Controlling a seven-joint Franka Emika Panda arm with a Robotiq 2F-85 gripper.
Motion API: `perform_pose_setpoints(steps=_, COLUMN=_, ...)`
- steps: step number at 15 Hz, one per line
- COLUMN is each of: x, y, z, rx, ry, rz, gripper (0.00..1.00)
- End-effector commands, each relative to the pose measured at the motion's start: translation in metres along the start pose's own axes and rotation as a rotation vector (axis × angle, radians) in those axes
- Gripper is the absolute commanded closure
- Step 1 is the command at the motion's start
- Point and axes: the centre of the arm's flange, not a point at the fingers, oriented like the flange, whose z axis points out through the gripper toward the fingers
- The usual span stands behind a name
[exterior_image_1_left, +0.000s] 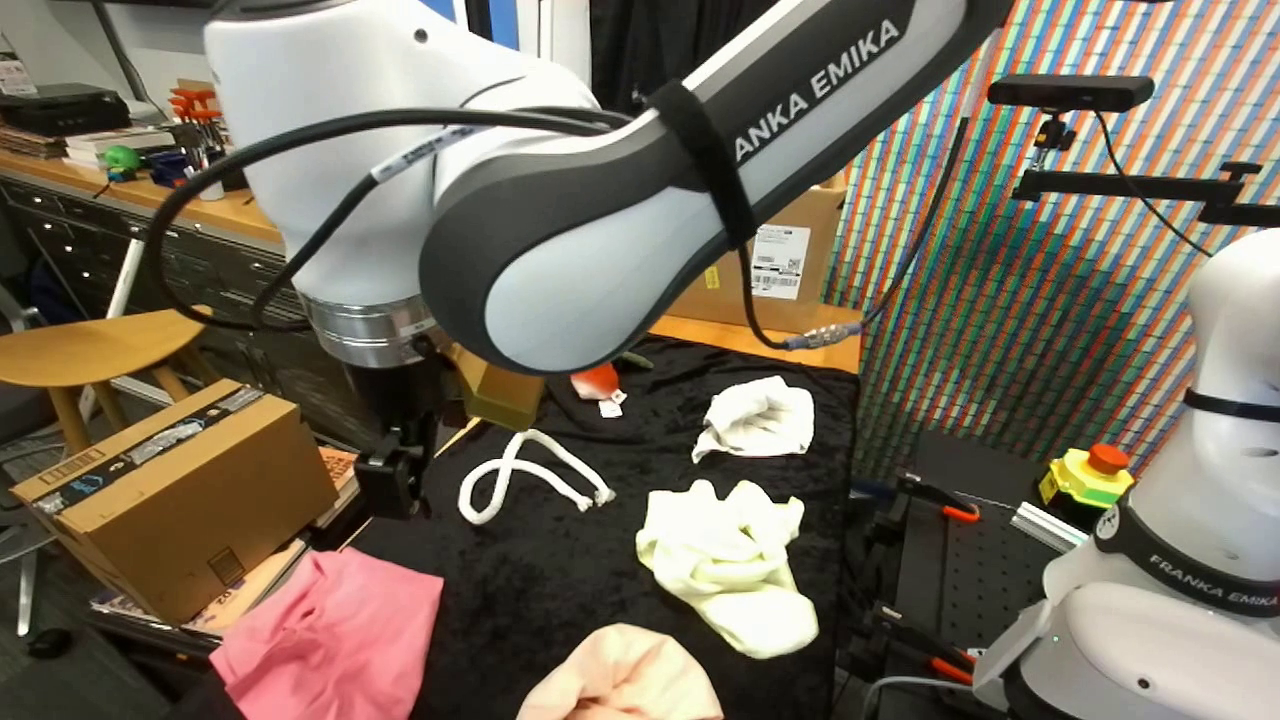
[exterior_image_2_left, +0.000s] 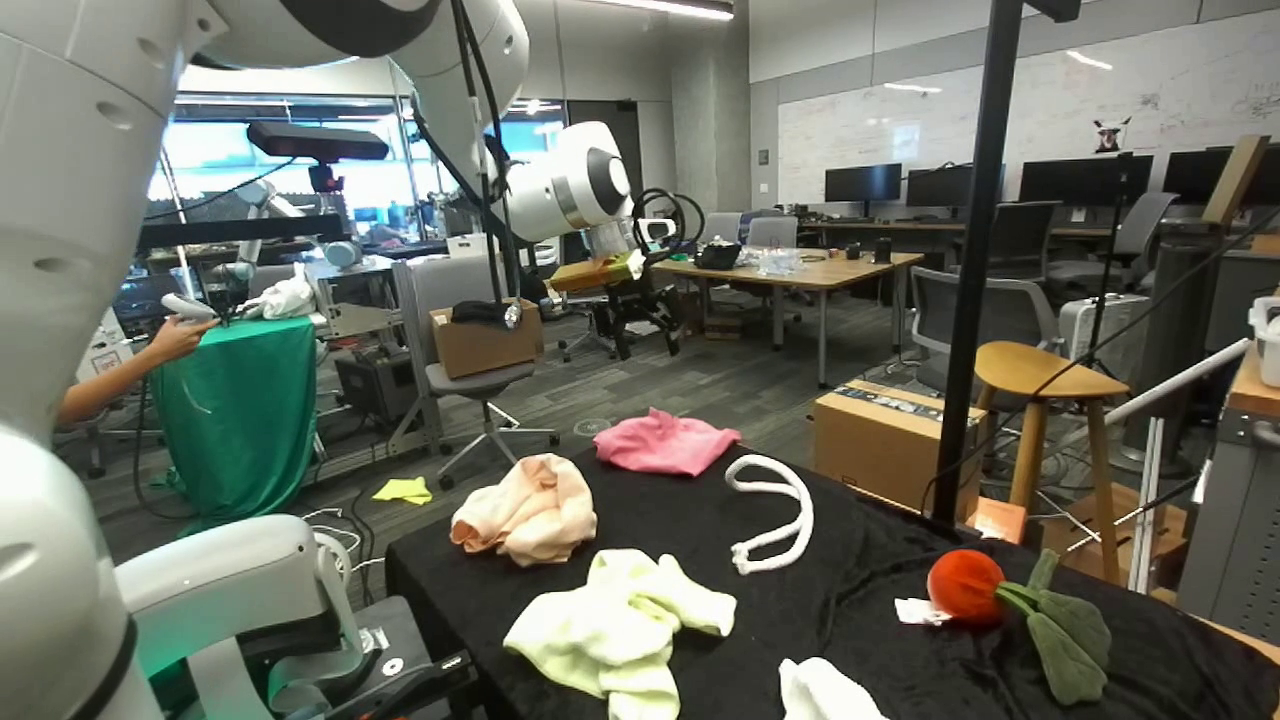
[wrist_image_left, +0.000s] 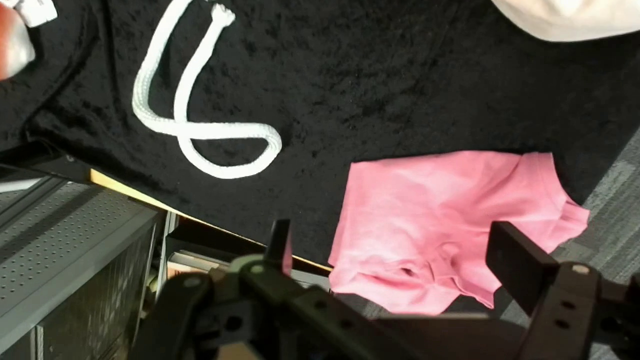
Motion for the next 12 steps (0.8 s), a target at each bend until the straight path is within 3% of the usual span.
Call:
perform_pose_setpoints(steps=1, x=0.04, y=-0.009, z=0.009, rx=0.011, ry=0.043, rz=0.046, gripper=0.0)
perform_pose_setpoints(steps=8, x=0.056, y=-0.027, z=0.049, rx=0.025, ry=0.033, rz=0.108, gripper=0.0)
perform_pose_setpoints(steps=12, x=0.058, y=-0.061, z=0.071, rx=-0.001, ry=0.025, rz=0.098, gripper=0.0)
